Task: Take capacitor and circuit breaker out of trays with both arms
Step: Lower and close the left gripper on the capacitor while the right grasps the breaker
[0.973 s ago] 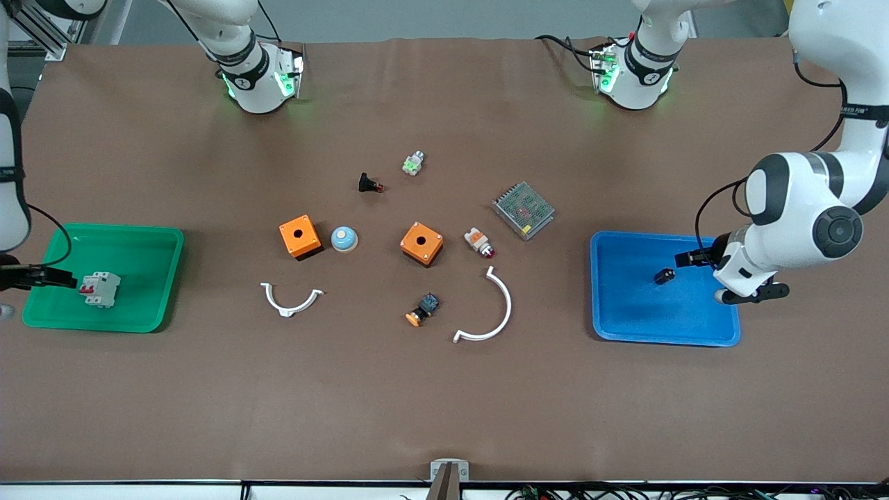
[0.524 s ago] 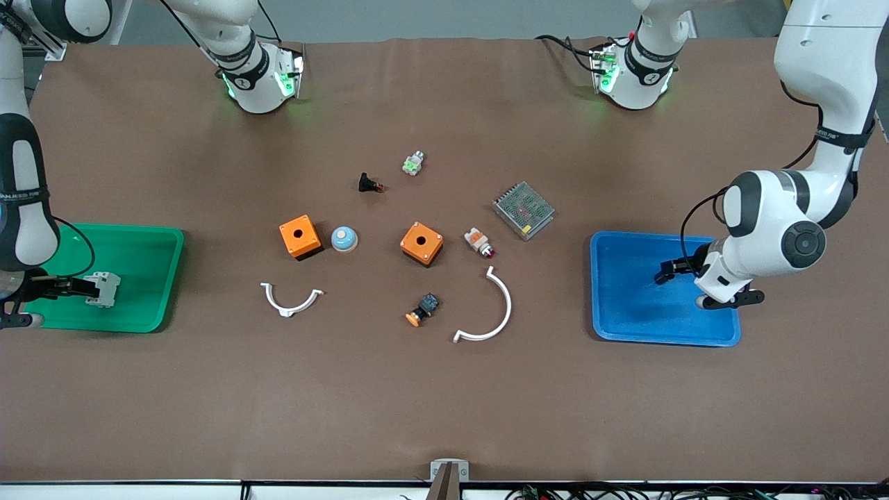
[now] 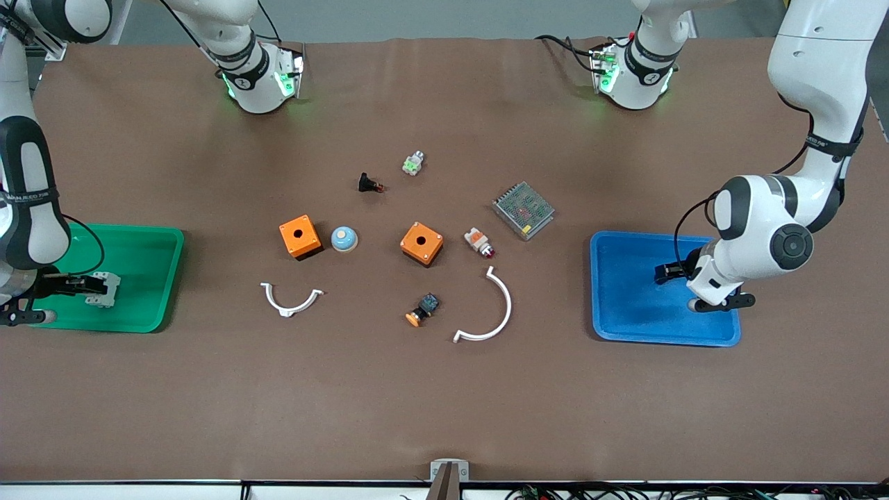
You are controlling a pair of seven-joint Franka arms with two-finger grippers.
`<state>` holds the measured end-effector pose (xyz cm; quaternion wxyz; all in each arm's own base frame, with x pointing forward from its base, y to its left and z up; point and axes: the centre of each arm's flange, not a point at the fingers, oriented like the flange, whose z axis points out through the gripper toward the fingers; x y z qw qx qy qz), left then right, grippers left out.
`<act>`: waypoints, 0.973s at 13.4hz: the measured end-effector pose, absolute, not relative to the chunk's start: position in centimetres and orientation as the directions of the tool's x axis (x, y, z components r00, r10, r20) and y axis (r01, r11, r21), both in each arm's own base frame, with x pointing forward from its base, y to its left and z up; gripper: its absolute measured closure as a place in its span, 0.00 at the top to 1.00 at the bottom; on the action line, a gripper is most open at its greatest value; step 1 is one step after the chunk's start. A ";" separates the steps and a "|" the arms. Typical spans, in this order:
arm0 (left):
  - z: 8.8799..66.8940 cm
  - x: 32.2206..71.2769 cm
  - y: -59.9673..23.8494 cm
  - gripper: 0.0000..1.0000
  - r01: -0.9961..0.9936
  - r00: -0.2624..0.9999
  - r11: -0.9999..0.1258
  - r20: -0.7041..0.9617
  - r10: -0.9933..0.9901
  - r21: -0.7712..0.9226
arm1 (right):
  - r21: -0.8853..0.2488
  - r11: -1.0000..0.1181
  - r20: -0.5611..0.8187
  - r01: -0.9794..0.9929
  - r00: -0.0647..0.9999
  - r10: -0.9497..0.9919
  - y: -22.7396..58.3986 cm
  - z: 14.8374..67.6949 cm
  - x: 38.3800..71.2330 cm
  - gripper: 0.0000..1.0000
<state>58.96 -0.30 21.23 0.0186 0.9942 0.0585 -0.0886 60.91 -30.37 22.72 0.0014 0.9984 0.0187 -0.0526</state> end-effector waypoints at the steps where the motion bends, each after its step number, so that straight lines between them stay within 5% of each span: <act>1: 20.8 58.9 -0.3 0.65 0.120 0.977 -0.992 -0.180 0.113 0.028 | -0.004 -0.999 -0.112 0.038 0.993 0.038 -30.3 22.7 60.8 0.65; 2: 20.3 58.9 -0.4 0.59 0.120 0.976 -0.992 -0.184 0.113 0.029 | -0.005 -0.999 -0.115 0.038 0.993 0.038 -30.3 22.6 60.8 0.55; 3: 19.9 58.8 -0.4 0.59 0.120 0.976 -0.992 -0.185 0.113 0.030 | -0.006 -0.999 -0.115 0.038 0.993 0.038 -30.2 22.6 60.8 0.55; 5: 19.5 58.9 -0.5 0.36 0.120 0.977 -0.992 -0.179 0.112 0.032 | -0.005 -0.999 -0.114 0.038 0.993 0.038 -30.3 22.7 60.8 0.40; 10: 20.2 59.4 -0.6 0.34 0.118 0.981 -0.992 -0.157 0.111 0.035 | -0.008 -0.998 -0.102 0.055 0.993 0.056 -29.3 23.9 61.9 0.40; 13: 22.4 60.2 -1.3 0.34 0.106 0.988 -0.994 -0.116 0.101 0.040 | -0.027 -0.997 -0.132 0.075 0.988 0.078 -25.7 30.2 63.5 0.40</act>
